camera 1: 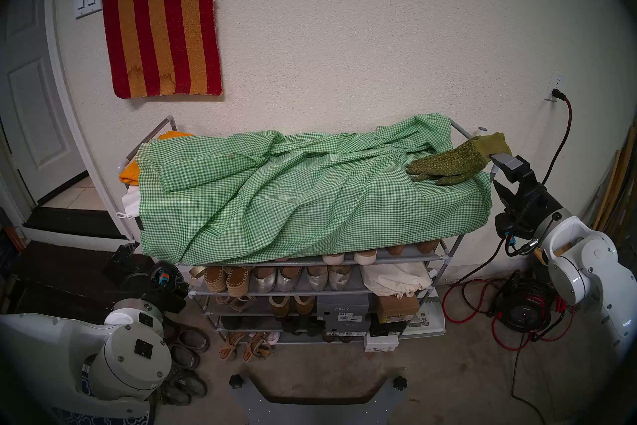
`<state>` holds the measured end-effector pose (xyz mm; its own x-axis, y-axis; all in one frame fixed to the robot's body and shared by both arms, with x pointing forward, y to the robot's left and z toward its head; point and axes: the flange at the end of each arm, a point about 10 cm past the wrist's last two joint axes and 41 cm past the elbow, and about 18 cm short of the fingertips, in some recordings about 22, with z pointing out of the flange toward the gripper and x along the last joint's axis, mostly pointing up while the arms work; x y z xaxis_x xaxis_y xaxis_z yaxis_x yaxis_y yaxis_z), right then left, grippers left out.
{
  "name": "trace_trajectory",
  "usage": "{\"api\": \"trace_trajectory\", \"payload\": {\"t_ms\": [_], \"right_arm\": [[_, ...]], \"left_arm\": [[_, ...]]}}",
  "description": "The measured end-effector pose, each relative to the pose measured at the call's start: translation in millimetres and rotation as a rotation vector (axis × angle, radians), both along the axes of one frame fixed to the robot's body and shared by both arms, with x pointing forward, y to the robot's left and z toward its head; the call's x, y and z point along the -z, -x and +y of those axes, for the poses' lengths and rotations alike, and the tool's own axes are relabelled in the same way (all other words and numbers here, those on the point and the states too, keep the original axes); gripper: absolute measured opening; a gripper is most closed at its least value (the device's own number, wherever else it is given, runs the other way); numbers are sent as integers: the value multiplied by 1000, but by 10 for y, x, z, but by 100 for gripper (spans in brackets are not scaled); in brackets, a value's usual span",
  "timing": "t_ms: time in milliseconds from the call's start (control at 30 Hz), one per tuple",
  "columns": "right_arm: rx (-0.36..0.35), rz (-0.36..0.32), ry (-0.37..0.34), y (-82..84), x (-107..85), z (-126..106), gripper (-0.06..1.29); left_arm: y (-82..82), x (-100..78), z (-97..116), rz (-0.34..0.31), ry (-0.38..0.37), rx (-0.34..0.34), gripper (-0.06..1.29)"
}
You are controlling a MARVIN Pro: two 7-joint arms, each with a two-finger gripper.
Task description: Lift the object off the cloth, cover the shoe rack with the cloth, put the object back
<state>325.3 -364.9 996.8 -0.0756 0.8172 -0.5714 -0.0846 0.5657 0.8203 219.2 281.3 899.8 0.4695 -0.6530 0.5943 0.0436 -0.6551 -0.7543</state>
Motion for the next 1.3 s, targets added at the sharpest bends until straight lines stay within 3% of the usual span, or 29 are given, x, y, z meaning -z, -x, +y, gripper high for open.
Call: {"api": "trace_trajectory", "payload": {"t_ms": [567, 1300], "right_arm": [[-39, 10, 29, -90, 295, -74, 124], [-39, -73, 112, -213, 152, -151, 124]], "left_arm": [[0, 0, 0, 0, 0, 0, 126], [0, 0, 0, 0, 0, 0, 126]]}}
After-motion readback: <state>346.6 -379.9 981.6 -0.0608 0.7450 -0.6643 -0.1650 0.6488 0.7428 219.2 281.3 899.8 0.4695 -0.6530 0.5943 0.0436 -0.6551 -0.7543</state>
